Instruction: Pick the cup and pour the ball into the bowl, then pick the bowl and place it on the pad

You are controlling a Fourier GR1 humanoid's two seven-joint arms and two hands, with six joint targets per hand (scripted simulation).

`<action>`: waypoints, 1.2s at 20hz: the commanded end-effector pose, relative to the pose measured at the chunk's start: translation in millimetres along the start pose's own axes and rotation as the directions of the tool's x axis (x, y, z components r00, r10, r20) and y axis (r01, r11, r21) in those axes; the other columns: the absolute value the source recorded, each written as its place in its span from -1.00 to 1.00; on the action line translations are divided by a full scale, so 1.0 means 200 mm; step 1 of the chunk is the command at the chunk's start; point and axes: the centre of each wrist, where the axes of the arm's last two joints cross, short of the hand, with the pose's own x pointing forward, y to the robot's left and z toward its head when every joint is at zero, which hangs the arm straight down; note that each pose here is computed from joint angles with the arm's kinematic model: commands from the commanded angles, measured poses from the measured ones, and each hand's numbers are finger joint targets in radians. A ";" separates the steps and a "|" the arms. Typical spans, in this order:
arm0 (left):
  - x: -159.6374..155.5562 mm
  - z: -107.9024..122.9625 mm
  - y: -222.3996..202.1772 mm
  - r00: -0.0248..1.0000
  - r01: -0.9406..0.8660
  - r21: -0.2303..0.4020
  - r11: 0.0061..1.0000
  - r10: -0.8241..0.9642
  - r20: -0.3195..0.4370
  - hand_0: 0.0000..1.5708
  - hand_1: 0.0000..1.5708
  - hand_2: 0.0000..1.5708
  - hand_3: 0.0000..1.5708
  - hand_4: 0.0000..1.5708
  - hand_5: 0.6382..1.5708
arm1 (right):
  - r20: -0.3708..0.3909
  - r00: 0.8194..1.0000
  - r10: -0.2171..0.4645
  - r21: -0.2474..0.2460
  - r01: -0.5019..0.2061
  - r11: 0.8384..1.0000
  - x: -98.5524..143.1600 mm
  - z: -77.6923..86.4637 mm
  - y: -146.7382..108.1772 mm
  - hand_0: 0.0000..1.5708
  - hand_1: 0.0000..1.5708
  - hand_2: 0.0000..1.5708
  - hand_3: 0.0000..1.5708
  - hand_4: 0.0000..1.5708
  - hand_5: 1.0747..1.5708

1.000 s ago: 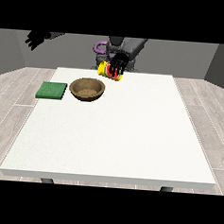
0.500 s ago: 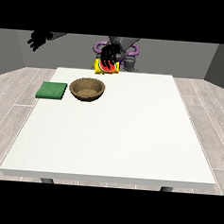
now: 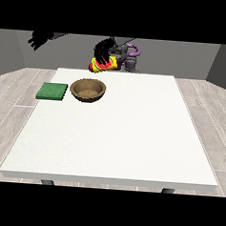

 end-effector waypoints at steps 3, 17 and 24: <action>-0.16 -0.06 0.12 0.975 -0.208 0.129 0.970 0.216 -0.053 -0.59 -0.59 0.90 0.97 0.41 1.00 | -0.005 1.000 0.013 -0.078 -0.014 0.997 0.03 0.01 -0.05 -1.00 -1.00 -1.00 -0.77 -0.06 0.93; -1.02 -0.07 0.22 -0.084 -0.952 0.291 -0.097 0.995 0.055 -1.00 -1.00 -1.00 -1.00 0.36 1.00 | -0.020 1.000 -0.007 -0.255 0.002 0.967 -0.11 0.12 -0.09 -1.00 -1.00 -1.00 -1.00 -0.01 0.94; -1.51 0.04 0.11 -0.296 -0.939 0.134 -0.317 0.942 0.158 -1.00 -1.00 -1.00 -1.00 0.35 0.98 | 0.009 0.998 -0.067 -0.300 0.067 0.952 -0.30 0.16 0.00 -1.00 -1.00 -1.00 -1.00 -0.07 0.98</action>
